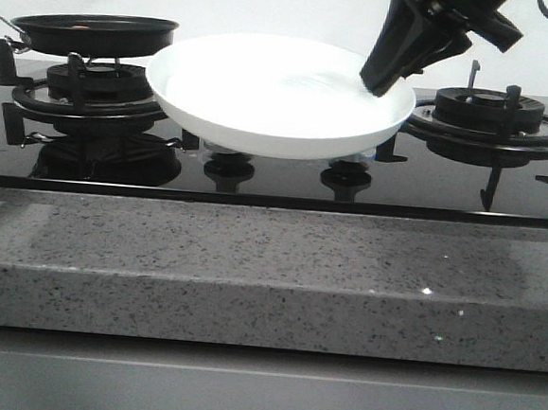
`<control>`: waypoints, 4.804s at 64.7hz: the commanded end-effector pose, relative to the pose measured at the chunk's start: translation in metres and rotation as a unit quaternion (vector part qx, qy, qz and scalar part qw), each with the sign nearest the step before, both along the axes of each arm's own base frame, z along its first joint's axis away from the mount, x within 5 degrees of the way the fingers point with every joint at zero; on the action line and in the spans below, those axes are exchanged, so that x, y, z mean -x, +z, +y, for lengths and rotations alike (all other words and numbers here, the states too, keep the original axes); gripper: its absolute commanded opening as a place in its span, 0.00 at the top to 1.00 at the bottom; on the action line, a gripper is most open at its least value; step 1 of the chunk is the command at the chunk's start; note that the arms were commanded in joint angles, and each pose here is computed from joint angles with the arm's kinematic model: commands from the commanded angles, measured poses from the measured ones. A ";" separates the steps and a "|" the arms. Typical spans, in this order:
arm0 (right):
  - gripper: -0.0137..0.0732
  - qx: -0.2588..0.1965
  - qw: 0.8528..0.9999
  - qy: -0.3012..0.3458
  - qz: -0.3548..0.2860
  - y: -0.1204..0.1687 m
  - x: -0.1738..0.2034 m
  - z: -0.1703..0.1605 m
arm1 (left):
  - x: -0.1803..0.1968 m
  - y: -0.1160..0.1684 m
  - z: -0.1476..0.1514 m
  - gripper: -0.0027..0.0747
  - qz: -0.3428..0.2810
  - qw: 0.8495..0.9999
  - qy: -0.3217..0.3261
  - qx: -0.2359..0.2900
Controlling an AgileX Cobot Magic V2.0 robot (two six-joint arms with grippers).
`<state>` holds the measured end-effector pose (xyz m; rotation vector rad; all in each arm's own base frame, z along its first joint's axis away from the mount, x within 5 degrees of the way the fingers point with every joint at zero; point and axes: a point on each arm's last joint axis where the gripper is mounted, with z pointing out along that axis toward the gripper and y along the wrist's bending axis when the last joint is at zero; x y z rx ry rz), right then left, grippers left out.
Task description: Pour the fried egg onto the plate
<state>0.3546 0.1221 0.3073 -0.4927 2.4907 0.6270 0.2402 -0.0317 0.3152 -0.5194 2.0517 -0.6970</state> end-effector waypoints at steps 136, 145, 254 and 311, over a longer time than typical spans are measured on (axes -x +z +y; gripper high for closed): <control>0.92 -0.030 0.998 -0.009 -0.048 0.031 0.007 0.000 | -0.116 0.025 0.046 0.99 0.012 0.965 -0.108 0.239; 0.92 -0.030 0.998 -0.009 -0.048 0.031 0.007 0.000 | -0.109 0.038 0.045 0.99 -0.010 0.957 -0.130 0.260; 0.92 -0.030 0.998 -0.009 -0.048 0.031 0.007 0.000 | 0.014 0.126 -0.104 0.99 -0.308 0.862 -0.284 -0.286; 0.92 -0.030 0.998 -0.009 -0.048 0.031 0.007 0.000 | 0.019 0.127 -0.113 0.99 -0.337 0.826 -0.291 -0.345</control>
